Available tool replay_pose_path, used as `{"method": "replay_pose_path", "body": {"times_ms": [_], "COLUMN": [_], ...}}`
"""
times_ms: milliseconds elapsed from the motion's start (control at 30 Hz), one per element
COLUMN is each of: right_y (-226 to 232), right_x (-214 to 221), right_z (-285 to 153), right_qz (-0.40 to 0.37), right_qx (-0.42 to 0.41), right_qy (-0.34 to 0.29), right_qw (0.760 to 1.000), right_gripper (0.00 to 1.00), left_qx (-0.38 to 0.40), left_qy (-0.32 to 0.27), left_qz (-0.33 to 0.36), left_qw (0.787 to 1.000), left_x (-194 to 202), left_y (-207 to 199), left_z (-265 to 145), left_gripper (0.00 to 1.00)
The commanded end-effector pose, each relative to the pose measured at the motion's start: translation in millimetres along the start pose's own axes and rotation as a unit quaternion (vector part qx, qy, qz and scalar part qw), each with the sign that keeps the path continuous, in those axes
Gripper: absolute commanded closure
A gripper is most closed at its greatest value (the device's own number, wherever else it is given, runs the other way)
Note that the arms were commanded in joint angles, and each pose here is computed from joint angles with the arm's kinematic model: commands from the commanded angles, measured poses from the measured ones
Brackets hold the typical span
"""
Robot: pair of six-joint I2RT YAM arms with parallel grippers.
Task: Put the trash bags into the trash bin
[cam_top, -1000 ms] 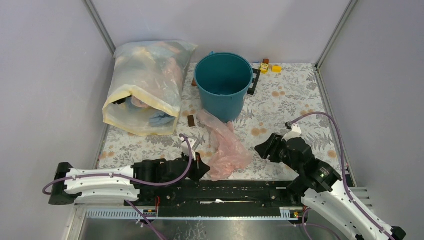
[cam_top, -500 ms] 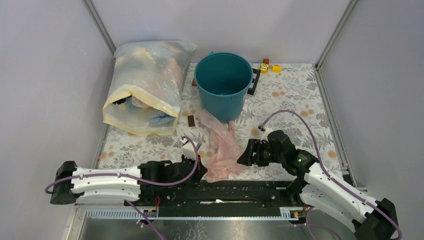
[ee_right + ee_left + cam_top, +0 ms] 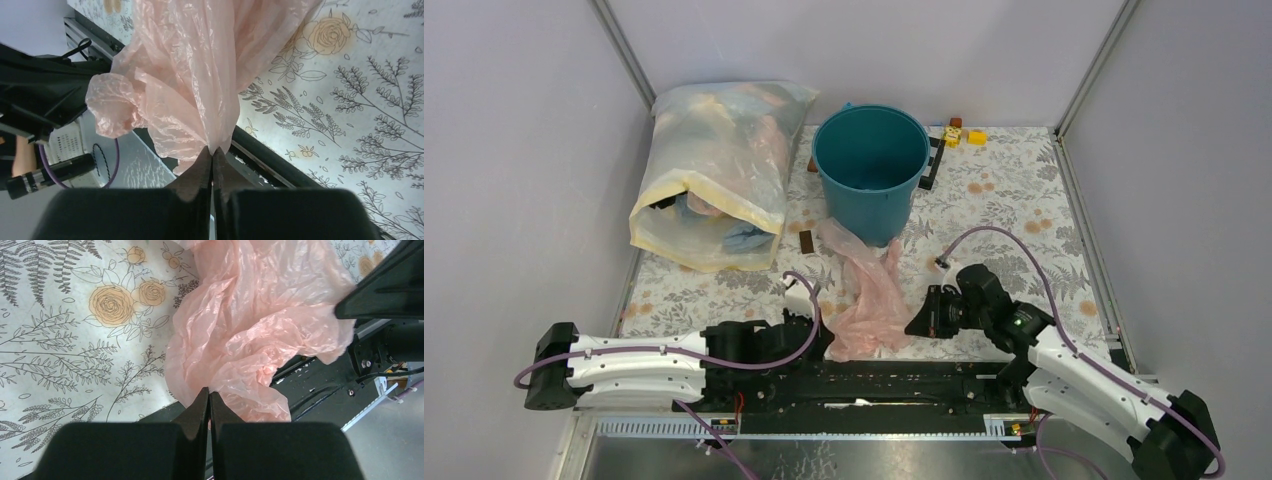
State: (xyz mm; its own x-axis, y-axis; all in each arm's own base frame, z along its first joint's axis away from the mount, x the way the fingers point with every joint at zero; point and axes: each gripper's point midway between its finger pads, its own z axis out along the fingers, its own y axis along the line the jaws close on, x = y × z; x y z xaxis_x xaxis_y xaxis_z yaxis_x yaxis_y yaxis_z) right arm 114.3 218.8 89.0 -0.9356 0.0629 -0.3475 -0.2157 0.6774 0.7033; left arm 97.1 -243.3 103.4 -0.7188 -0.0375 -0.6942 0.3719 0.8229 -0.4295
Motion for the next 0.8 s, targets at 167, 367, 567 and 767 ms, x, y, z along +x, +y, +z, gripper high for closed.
{"method": "replay_pose_path", "body": {"times_ms": [167, 367, 567, 767], "right_y": [53.4, 68.6, 78.9, 85.2], "right_x": [-61.9, -100.7, -106.6, -97.4], "right_z": [-60.5, -111.1, -118.0, -97.9], "right_qz": [-0.036, -0.033, -0.038, -0.047], "right_qx": [-0.003, 0.017, 0.008, -0.010], "right_qy": [-0.130, -0.248, -0.255, -0.204], "right_qw": [0.991, 0.968, 0.966, 0.978], "right_gripper": [1.00, 1.00, 1.00, 1.00], "left_qx": [-0.108, -0.110, -0.066, 0.136], "left_qy": [-0.036, -0.035, -0.013, 0.019], "left_qz": [-0.037, -0.040, -0.005, 0.015], "left_qw": [0.993, 0.993, 0.998, 0.990], "left_x": [-12.3, -6.5, -3.2, -6.7], "left_y": [40.9, 45.8, 24.6, -58.9], "left_z": [-2.6, 4.2, 9.3, -4.9], "left_gripper": [1.00, 1.00, 0.95, 0.40]}}
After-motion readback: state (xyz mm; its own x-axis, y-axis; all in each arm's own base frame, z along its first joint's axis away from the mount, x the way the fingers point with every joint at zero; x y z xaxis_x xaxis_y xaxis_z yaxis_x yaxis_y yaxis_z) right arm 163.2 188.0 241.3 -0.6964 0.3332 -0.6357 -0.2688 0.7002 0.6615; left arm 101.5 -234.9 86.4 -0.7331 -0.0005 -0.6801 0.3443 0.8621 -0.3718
